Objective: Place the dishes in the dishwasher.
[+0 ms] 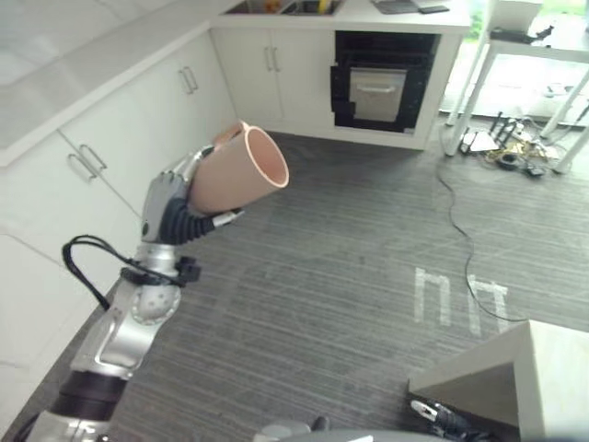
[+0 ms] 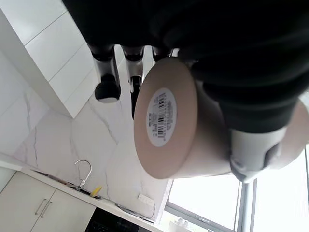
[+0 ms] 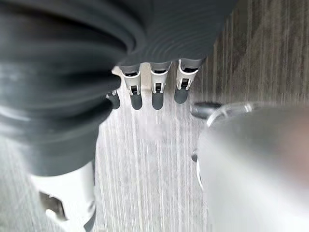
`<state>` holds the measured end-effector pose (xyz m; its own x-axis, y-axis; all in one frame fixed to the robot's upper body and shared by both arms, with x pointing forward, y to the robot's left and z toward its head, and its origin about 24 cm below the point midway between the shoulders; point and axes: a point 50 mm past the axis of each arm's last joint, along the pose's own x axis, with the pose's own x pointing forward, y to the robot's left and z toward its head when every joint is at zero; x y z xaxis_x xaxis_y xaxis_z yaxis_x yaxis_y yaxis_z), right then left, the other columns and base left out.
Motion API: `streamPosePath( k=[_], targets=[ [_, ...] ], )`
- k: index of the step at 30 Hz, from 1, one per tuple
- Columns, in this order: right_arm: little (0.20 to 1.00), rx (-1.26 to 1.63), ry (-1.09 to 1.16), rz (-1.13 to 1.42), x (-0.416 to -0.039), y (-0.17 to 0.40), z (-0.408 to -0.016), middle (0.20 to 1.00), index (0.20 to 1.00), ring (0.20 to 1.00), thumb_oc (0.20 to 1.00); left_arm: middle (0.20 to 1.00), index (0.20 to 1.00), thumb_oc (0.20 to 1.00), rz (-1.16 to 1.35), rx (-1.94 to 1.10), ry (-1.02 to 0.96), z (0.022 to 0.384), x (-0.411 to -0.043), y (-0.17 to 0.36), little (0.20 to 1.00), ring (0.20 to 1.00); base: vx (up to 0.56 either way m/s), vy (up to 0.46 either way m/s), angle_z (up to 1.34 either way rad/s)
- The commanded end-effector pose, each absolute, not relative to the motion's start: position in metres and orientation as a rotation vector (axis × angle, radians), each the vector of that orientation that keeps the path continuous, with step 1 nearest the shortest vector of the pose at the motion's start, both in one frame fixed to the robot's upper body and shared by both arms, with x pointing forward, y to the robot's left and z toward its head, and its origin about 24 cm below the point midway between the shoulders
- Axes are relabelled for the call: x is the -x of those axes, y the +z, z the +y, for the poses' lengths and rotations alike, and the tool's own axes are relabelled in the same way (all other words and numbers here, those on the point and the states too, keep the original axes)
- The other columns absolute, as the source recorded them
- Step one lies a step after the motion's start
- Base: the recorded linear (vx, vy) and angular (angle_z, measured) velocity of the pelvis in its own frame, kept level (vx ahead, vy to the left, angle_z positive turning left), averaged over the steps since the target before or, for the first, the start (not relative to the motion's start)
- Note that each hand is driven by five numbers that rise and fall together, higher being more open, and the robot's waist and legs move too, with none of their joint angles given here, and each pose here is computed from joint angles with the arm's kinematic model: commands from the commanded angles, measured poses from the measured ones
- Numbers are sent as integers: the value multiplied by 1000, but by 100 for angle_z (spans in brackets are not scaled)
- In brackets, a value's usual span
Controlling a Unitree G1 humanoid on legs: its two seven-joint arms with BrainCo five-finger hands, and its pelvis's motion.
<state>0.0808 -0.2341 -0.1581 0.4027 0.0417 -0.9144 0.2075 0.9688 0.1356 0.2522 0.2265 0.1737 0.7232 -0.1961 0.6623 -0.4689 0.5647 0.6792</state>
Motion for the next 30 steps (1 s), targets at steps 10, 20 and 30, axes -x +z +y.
streamPosePath(
  k=[10, 20, 30],
  targets=[
    [1000, -418, -324, 1107, -67, -156, -258, 1000, 1000, 1000, 1000, 200, 200, 200, -951, -888, 88, 197, -262, 204, 200, 200, 1, 332, 24],
    [1000, -403, -186, 1098, -76, -158, -232, 1000, 1000, 1000, 1000, 200, 200, 200, -943, -900, 61, 197, -266, 207, 200, 200, -2, 177, -14],
    [1000, -359, -105, 1032, -99, -151, -235, 1000, 1000, 1000, 1000, 200, 200, 200, -787, -646, -14, 183, -268, 177, 200, 200, 39, -96, -30]
  ],
)
